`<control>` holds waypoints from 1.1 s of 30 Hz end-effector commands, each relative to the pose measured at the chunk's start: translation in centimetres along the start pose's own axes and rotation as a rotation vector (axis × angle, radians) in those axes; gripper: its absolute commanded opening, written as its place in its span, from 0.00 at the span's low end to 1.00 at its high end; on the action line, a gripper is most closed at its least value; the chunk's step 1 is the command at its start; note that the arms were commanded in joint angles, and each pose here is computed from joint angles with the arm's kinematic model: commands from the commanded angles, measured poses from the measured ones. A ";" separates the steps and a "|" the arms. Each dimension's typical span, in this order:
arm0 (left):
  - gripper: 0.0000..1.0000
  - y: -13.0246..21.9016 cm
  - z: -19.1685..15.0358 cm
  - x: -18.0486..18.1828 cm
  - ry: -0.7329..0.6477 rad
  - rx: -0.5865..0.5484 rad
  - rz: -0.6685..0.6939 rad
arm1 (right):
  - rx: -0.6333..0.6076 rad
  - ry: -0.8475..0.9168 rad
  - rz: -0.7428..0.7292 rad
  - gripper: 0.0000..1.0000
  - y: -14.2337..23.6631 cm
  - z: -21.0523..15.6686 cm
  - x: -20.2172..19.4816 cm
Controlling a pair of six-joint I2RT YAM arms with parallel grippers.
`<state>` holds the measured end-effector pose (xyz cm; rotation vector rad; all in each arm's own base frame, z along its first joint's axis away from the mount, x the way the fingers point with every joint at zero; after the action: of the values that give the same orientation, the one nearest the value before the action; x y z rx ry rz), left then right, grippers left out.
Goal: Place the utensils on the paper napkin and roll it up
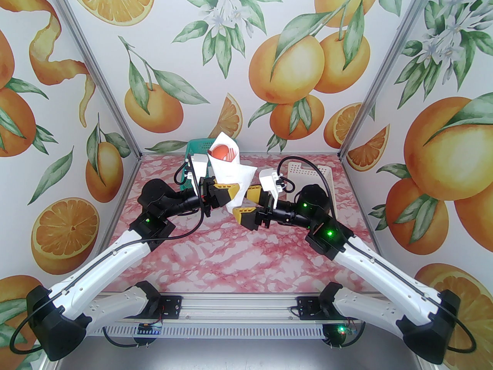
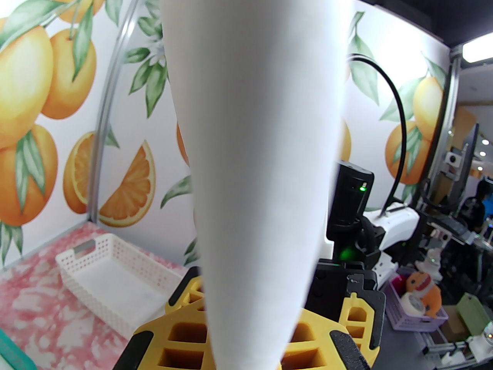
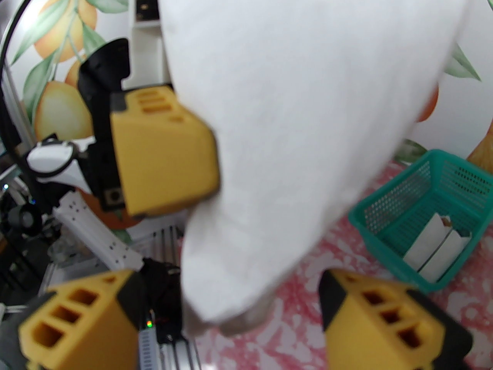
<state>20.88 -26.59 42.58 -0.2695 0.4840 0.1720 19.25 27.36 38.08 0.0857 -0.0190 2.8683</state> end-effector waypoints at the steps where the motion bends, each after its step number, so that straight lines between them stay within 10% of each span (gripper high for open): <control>1: 0.00 0.2 1.2 -1.5 -0.038 -0.028 -0.026 | -0.008 0.023 -0.032 0.84 0.6 0.1 0.0; 33: 0.00 0.2 1.0 -1.0 -0.020 -0.033 -0.004 | -0.063 0.031 -0.013 0.56 -1.9 1.0 -0.1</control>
<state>21.07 -26.53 42.61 -0.2758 0.4852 0.1848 19.91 29.07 36.79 0.0918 -0.0149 2.8638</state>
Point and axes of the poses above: each hand's point on the last joint's axis, 136 mm out from that joint toward the fingers, its own y axis back along the fingers, its own x axis along the line the jaws close on, z = x × y, the point moved 3 cm from there along y, back along the fingers, and after that the axes turned 13 degrees about y, right-handed, at the moved point
